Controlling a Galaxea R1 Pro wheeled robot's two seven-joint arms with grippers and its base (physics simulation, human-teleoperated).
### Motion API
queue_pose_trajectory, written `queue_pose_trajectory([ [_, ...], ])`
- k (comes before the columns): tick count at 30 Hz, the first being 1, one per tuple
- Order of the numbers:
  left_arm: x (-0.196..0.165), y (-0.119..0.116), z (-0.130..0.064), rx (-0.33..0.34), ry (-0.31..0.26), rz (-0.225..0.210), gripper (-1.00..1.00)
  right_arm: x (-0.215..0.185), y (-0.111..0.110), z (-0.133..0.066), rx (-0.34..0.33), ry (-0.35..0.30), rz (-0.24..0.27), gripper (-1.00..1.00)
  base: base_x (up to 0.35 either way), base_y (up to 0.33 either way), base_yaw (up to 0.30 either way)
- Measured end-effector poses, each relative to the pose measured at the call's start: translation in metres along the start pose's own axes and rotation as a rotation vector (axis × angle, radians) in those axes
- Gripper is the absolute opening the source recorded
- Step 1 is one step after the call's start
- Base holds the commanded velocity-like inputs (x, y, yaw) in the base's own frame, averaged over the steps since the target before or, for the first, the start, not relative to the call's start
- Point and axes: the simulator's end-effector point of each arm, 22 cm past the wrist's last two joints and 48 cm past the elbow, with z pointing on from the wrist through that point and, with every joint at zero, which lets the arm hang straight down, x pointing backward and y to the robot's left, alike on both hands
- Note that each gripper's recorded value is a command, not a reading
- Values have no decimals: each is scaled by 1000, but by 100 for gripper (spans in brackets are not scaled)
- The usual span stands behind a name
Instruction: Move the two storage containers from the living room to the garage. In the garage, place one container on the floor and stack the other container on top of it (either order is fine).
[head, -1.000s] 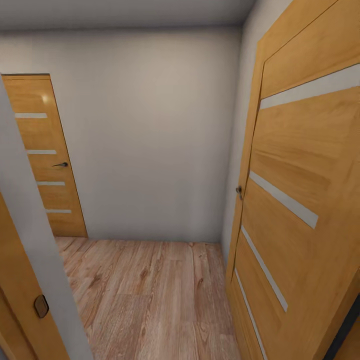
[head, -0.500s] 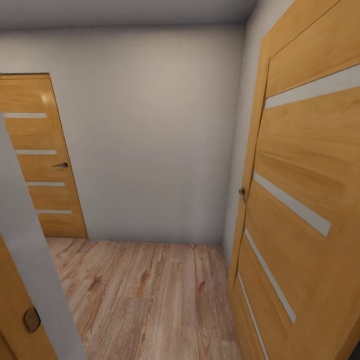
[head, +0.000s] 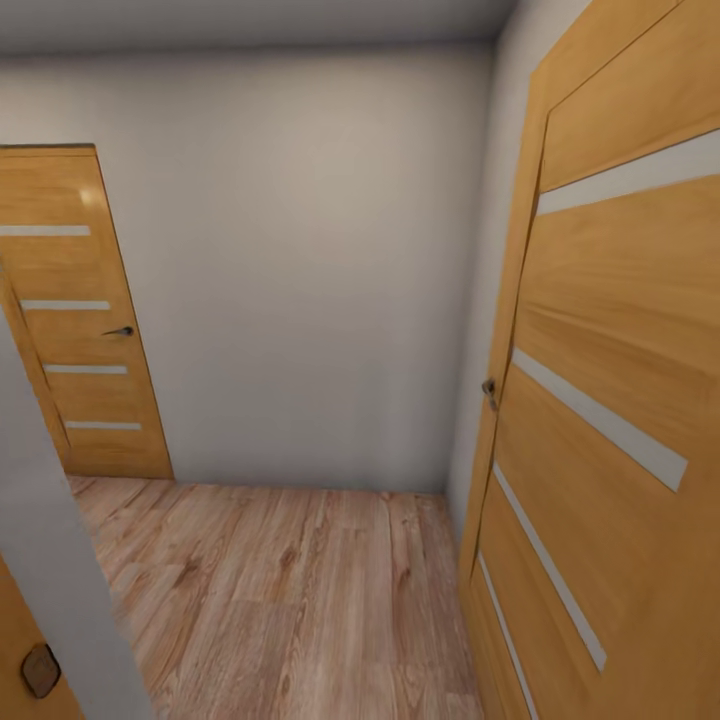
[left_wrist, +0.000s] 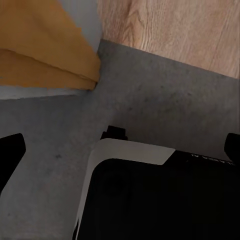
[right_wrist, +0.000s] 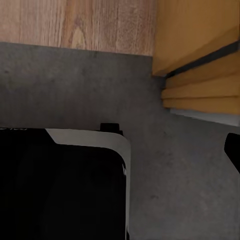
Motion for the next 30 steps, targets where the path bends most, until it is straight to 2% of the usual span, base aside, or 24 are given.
queue_pose_trajectory([
  [30, 0, -1, 0, 1, 0, 0, 100, 0, 1, 0, -1, 1, 0, 100, 316, 0, 0],
])
